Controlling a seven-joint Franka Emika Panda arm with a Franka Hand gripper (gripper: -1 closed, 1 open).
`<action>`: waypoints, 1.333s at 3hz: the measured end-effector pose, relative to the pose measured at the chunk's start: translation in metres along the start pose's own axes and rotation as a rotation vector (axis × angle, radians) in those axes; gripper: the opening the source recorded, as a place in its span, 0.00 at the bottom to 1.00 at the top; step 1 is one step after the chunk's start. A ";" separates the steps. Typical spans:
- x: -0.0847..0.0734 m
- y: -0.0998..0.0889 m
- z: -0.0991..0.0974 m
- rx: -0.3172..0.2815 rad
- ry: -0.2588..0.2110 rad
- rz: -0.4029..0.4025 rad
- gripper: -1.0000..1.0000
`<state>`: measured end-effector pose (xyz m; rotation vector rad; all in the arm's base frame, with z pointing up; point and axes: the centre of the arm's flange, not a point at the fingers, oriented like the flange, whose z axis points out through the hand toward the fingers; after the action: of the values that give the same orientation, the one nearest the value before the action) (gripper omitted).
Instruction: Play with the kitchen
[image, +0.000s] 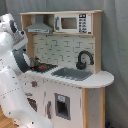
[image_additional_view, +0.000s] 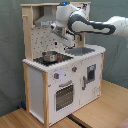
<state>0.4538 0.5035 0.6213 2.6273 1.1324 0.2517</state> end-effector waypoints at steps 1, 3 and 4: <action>-0.008 -0.020 -0.015 -0.064 -0.010 -0.029 1.00; -0.018 -0.029 -0.046 -0.234 0.025 -0.058 1.00; -0.016 -0.026 -0.051 -0.332 0.045 -0.065 1.00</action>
<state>0.4121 0.5178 0.6605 2.3007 1.0829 0.4461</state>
